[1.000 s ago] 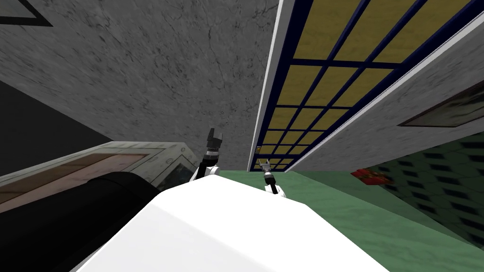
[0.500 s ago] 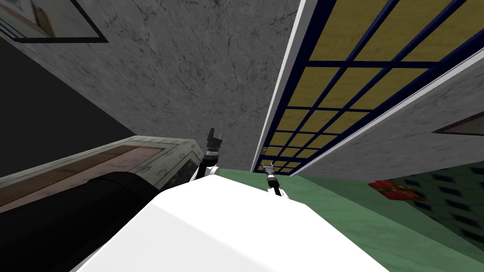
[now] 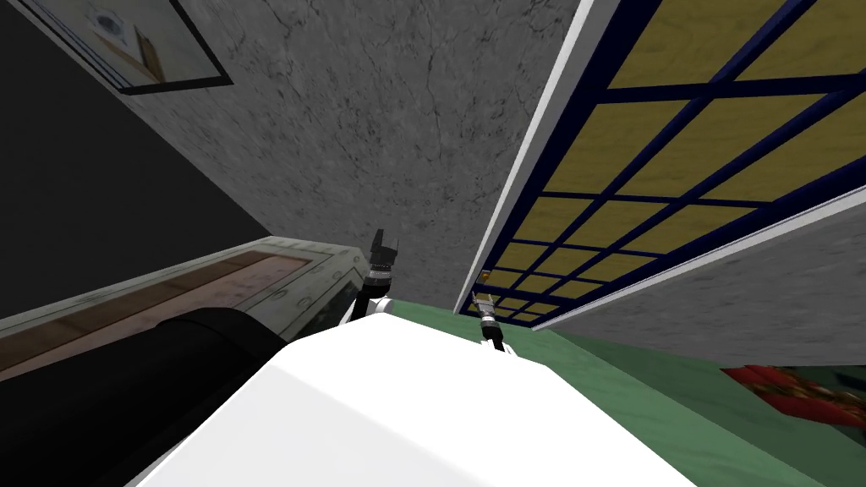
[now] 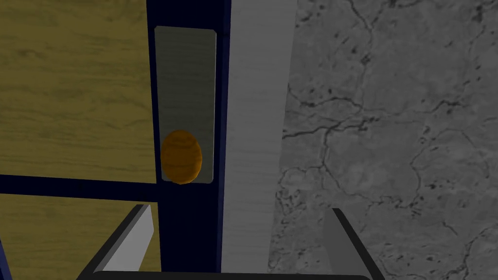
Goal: Pull the door open
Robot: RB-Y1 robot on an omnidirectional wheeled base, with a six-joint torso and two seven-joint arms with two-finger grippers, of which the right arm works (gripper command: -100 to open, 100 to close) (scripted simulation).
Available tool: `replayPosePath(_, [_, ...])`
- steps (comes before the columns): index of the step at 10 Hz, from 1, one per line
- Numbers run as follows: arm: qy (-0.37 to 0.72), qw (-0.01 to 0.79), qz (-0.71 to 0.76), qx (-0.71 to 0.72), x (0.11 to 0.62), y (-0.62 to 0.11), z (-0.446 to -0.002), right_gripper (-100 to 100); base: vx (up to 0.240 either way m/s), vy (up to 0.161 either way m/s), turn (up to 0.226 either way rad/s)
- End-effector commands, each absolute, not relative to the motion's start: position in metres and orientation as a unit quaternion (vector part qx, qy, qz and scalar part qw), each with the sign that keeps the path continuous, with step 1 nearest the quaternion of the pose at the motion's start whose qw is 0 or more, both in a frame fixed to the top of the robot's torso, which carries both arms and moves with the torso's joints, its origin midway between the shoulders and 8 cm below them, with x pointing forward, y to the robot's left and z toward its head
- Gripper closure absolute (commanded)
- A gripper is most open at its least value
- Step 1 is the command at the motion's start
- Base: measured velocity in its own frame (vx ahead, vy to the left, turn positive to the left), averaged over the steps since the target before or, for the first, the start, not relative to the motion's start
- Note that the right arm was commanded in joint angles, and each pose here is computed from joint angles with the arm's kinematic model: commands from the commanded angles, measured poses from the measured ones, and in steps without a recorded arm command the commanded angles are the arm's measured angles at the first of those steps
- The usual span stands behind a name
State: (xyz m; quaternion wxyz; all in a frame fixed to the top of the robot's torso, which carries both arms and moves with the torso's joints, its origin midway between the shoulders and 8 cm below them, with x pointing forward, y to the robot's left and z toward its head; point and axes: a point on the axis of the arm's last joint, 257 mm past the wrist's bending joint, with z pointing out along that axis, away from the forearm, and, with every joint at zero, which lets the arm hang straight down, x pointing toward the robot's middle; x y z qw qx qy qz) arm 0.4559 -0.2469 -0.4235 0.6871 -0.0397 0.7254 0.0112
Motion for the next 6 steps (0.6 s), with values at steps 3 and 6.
replayPosePath(3, [0.721,0.692,0.002,-0.015,0.459,-0.243,-0.42,-100,0.177,-0.113,0.126])
replayPosePath(6, [0.706,0.708,0.013,-0.008,0.474,-0.222,-0.402,-100,0.178,-0.169,-0.01])
